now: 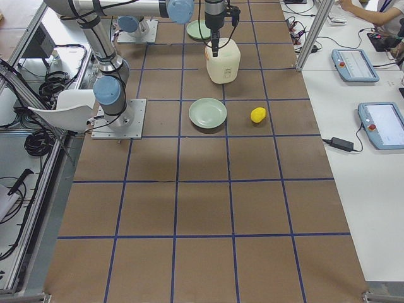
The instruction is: Press rice cooker button
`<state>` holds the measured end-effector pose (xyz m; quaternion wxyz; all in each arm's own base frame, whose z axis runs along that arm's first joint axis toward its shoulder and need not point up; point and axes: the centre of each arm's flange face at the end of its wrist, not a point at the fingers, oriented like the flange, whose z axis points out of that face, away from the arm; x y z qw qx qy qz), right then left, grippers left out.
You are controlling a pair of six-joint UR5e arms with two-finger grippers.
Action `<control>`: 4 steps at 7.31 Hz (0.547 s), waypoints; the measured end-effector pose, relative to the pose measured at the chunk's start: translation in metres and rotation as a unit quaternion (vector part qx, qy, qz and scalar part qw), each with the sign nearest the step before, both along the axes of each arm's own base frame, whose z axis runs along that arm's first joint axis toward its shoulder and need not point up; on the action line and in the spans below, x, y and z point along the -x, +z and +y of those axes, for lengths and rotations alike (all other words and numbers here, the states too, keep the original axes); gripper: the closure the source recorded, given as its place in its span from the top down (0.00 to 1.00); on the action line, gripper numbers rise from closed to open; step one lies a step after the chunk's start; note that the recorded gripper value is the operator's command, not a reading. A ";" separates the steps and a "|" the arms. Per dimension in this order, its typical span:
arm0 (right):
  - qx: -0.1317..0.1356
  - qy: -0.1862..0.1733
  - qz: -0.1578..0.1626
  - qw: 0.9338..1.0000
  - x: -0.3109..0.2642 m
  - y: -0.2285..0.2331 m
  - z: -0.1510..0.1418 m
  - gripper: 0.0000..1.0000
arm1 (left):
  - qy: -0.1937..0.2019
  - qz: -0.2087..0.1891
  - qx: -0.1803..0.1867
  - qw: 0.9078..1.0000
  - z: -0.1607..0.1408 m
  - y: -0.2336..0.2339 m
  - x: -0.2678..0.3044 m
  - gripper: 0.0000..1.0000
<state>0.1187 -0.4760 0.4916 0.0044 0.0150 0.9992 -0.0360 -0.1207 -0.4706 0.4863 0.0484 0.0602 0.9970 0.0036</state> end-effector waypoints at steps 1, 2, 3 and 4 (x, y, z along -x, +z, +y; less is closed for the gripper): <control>-0.001 0.001 0.000 1.000 0.000 -0.001 -0.001 1.00 | 0.000 0.000 0.000 1.000 0.000 0.000 0.000 1.00; -0.001 0.002 -0.001 1.000 0.000 -0.002 -0.001 1.00 | 0.000 0.000 0.000 1.000 0.000 0.000 0.000 1.00; 0.002 0.001 -0.003 1.000 -0.001 -0.001 -0.002 1.00 | 0.000 0.000 0.000 1.000 0.000 0.000 0.000 1.00; 0.007 -0.001 -0.004 1.000 -0.001 -0.001 -0.003 1.00 | 0.000 0.000 0.000 1.000 0.000 0.000 0.000 1.00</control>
